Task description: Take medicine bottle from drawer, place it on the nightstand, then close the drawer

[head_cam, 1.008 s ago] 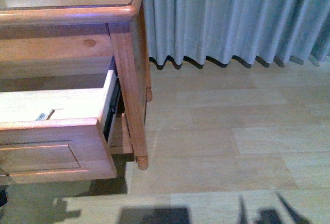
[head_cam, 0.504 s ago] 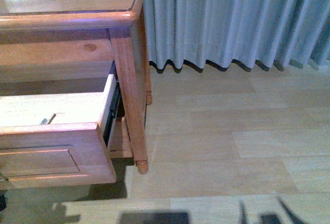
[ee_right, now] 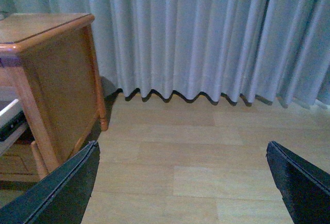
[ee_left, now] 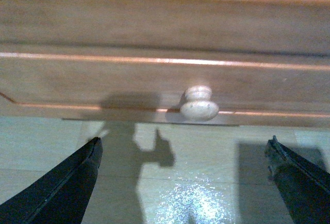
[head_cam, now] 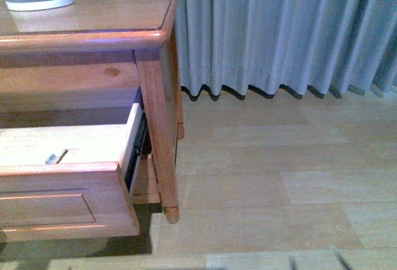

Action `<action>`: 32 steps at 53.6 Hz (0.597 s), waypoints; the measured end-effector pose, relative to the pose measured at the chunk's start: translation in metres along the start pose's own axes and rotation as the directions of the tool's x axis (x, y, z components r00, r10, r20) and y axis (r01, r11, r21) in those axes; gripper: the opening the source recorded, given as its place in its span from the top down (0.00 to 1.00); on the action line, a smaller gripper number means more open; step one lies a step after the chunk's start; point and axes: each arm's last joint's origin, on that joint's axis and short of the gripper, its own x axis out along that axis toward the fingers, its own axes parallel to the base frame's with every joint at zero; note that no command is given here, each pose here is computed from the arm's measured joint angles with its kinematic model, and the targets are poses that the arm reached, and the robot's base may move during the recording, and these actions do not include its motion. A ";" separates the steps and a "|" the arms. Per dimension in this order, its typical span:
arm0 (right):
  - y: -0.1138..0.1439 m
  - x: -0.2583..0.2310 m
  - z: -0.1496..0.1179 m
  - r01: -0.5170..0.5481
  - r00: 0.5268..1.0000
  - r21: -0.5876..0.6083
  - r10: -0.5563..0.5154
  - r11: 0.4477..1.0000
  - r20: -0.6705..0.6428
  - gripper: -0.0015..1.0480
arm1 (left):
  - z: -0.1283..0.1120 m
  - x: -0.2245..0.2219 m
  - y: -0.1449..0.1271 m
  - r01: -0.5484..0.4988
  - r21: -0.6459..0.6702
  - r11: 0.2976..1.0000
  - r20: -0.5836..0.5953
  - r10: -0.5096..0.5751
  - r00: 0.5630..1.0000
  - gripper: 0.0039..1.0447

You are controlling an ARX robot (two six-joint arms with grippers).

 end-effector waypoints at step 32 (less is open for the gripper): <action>0.000 0.000 0.000 0.000 1.000 0.000 0.000 1.000 0.000 0.07 | 0.098 -0.137 -0.054 0.145 0.062 0.988 0.337 -0.157 0.928 0.12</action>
